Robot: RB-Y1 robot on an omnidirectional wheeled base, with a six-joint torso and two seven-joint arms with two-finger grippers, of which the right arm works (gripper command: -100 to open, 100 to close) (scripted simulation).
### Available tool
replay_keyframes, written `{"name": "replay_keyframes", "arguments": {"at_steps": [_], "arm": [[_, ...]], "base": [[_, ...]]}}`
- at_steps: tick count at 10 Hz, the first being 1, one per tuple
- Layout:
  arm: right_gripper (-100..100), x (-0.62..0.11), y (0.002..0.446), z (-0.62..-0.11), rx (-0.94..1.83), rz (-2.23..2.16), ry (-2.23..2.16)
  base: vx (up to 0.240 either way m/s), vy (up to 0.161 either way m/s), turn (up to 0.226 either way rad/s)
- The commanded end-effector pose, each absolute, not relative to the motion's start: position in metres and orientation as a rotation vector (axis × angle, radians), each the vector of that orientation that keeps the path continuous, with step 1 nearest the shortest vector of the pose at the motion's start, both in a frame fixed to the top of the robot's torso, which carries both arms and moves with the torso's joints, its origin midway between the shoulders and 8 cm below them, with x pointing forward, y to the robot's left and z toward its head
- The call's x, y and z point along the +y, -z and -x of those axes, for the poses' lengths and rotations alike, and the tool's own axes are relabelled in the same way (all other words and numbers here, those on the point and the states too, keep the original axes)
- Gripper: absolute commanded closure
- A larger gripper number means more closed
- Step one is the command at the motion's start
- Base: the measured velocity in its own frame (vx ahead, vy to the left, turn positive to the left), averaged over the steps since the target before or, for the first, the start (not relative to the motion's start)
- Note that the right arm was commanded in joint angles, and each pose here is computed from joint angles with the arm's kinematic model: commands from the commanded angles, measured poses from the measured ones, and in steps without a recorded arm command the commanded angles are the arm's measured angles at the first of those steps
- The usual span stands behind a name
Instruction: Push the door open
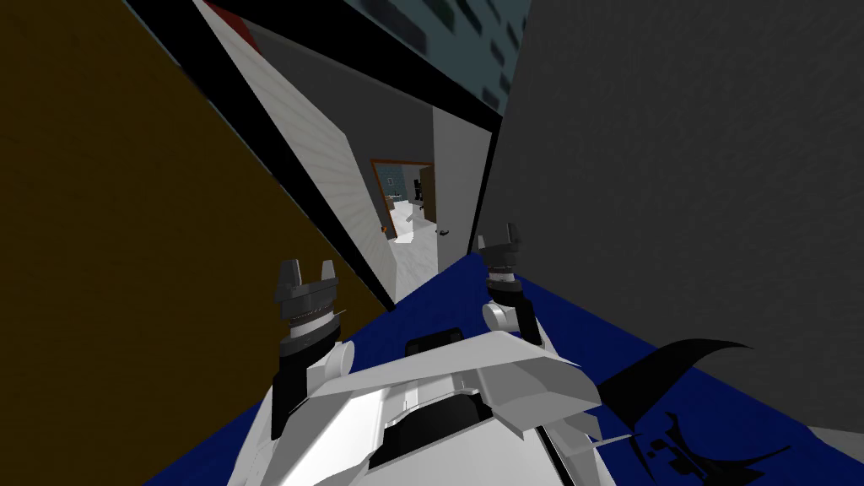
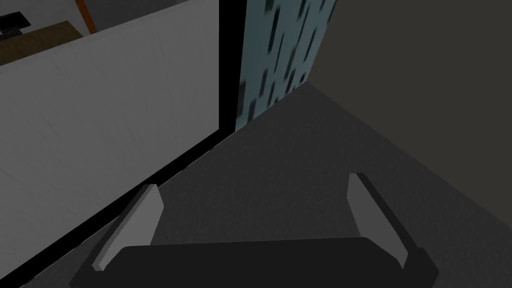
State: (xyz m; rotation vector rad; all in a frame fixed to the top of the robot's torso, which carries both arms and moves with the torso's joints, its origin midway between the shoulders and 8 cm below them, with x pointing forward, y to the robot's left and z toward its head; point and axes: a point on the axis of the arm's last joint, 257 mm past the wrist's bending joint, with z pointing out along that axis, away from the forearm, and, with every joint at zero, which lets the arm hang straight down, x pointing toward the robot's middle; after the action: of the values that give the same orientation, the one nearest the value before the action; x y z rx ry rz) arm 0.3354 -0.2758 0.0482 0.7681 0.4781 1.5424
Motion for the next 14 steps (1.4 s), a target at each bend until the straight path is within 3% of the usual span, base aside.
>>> {"name": "replay_keyframes", "arguments": {"at_steps": [1, 14], "arm": [[-100, -0.274, -0.04, -0.342, 0.495, -0.776, -1.543], [-100, -0.257, 0.041, -0.393, 0.641, -0.852, -1.539]], "base": [[0.035, -0.026, 0.047], [0.081, -0.059, 0.045]]}}
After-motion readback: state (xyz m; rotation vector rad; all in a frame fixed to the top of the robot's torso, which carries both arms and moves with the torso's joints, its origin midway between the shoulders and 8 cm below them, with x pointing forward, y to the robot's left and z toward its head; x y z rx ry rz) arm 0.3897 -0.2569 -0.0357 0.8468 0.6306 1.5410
